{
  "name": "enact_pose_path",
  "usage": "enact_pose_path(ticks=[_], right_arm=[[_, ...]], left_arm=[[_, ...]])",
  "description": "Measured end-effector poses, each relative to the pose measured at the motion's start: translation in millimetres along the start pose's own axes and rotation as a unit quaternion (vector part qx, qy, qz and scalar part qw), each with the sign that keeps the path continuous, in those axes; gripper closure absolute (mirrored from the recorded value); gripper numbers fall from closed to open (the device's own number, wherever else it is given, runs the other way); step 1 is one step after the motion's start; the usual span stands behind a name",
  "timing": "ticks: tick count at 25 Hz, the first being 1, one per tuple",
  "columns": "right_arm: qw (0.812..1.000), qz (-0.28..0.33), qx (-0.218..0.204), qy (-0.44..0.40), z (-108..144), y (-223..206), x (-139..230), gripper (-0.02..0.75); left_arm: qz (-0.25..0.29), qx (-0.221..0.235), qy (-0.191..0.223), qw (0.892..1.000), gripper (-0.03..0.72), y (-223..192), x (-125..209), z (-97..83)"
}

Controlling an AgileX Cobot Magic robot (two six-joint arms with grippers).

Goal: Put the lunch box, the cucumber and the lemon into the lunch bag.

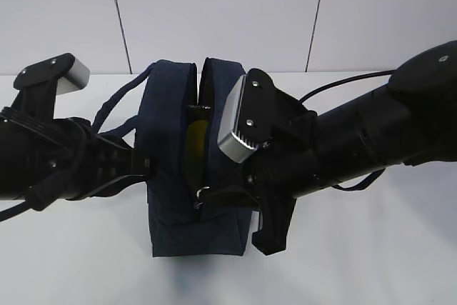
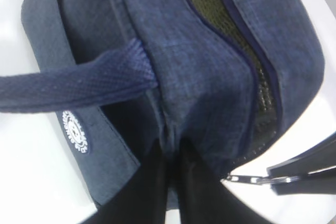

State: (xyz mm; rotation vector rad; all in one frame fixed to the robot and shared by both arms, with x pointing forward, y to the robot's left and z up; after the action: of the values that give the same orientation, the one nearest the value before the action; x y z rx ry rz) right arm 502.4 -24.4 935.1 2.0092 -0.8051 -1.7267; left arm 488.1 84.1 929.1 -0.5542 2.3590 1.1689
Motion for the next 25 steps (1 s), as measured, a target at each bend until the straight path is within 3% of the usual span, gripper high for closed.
enact_pose_path(ticks=[25], right_arm=[[0.989, -0.062, 0.051, -0.126, -21.1, 3.1, -19.9, 0.751]], left_arm=[[-0.005, 0.003, 0.043, 0.999, 0.682, 0.0, -1.9, -1.1]])
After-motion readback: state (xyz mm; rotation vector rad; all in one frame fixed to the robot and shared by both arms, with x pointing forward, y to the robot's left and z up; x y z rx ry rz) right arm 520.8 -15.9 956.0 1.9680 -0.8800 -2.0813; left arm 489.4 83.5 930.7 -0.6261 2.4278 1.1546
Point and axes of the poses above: a point on each arm's last joint axis where the gripper is mounted, y pointing back along that axis away from the gripper, z along the wrist's bending axis when the last joint is at zero, x = y × z, the point moved 9 cm from there along -y, pointing out along that axis toward the gripper, and after that the axes turned 9 degrees about y, right-handed, at the moved point
